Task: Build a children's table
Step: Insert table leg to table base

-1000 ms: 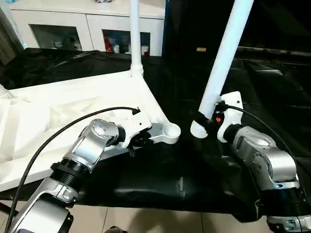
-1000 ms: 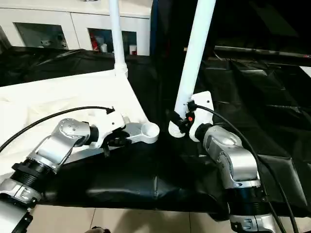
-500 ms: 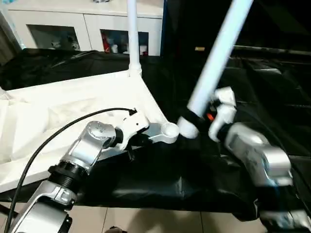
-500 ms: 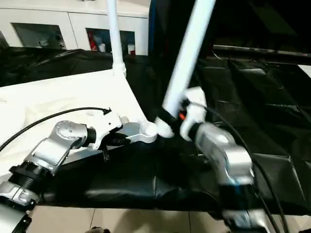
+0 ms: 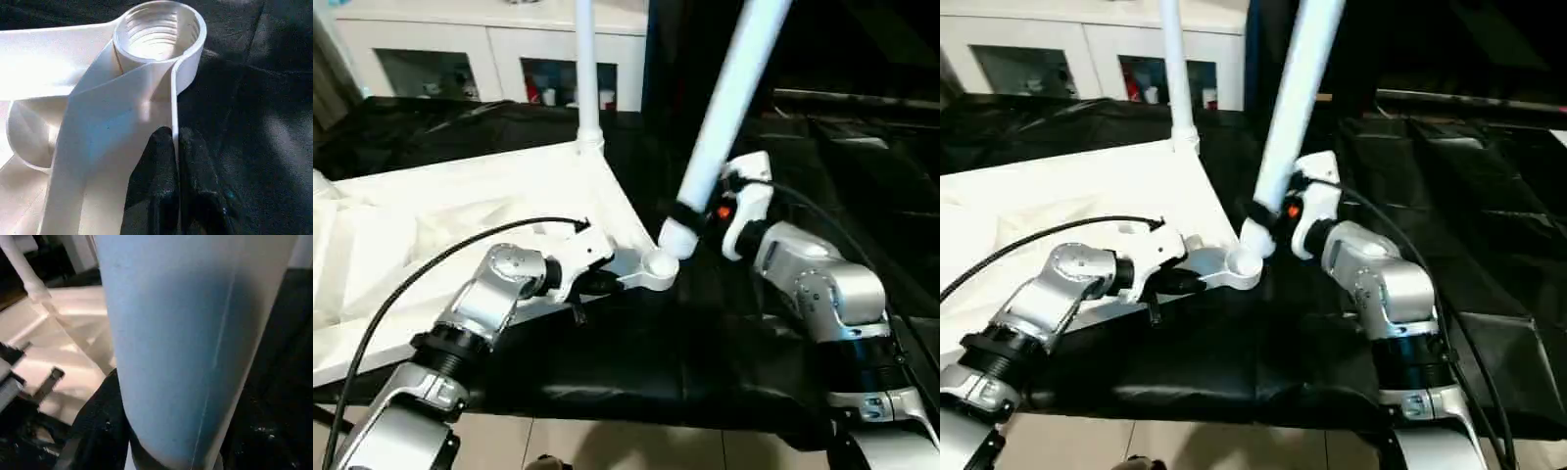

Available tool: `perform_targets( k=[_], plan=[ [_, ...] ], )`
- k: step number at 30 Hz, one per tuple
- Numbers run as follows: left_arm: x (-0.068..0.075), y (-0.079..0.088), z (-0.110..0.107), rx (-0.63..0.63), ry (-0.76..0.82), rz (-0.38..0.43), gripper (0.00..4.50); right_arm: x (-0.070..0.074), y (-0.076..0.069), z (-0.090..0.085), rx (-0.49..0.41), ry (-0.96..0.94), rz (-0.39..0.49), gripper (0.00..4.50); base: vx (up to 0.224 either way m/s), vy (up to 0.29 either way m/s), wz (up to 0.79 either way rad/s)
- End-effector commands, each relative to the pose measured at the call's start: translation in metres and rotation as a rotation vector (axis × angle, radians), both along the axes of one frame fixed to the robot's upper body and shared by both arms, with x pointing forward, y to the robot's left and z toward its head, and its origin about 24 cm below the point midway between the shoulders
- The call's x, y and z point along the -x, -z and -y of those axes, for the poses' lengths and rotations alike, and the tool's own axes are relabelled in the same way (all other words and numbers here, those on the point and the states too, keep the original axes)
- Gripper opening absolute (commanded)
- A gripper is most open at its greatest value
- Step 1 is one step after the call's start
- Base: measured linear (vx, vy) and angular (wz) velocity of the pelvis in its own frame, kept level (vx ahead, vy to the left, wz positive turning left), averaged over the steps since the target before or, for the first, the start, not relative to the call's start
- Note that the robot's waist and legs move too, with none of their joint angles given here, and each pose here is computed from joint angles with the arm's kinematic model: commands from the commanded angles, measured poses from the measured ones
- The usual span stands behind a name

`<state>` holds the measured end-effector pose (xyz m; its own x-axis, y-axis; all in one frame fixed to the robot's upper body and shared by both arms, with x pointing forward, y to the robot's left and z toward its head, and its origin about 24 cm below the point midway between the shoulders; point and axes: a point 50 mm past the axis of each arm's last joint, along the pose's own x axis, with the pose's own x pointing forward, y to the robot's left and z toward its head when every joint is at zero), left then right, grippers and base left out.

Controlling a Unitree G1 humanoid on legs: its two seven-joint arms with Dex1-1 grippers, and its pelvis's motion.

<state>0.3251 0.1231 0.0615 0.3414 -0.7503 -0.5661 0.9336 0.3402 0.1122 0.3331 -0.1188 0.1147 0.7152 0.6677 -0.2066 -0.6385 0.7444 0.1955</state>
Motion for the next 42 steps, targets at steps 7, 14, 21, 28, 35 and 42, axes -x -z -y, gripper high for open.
perform_targets(
  k=[7, 14, 21, 28, 35, 42],
  plan=[
    [0.004, -0.006, 0.005, 0.049, 0.024, 0.017, 0.0, -0.003, 0.006, -0.009, 0.012, -0.021, -0.029, 1.91, 0.0, 0.0, 0.0],
    [0.006, -0.009, 0.001, 0.029, 0.053, 0.013, 0.0, -0.007, 0.015, -0.018, 0.034, -0.048, -0.068, 1.91, 0.0, 0.0, 0.0],
    [0.007, -0.011, 0.002, 0.023, 0.064, 0.01, 0.0, -0.014, 0.017, -0.023, 0.059, -0.064, -0.085, 1.91, 0.0, 0.0, 0.0],
    [0.005, -0.011, 0.002, 0.028, 0.047, 0.013, 0.0, -0.014, 0.023, -0.016, 0.032, -0.057, -0.107, 1.91, 0.0, 0.0, 0.0],
    [0.003, -0.012, 0.0, 0.031, 0.027, 0.017, 0.0, -0.006, 0.045, 0.003, -0.073, 0.027, -0.154, 1.91, 0.0, 0.0, 0.0],
    [0.0, -0.013, 0.0, 0.03, 0.014, 0.023, 0.0, 0.001, 0.06, 0.01, -0.12, 0.085, -0.146, 1.91, 0.0, 0.0, 0.0]
  ],
)
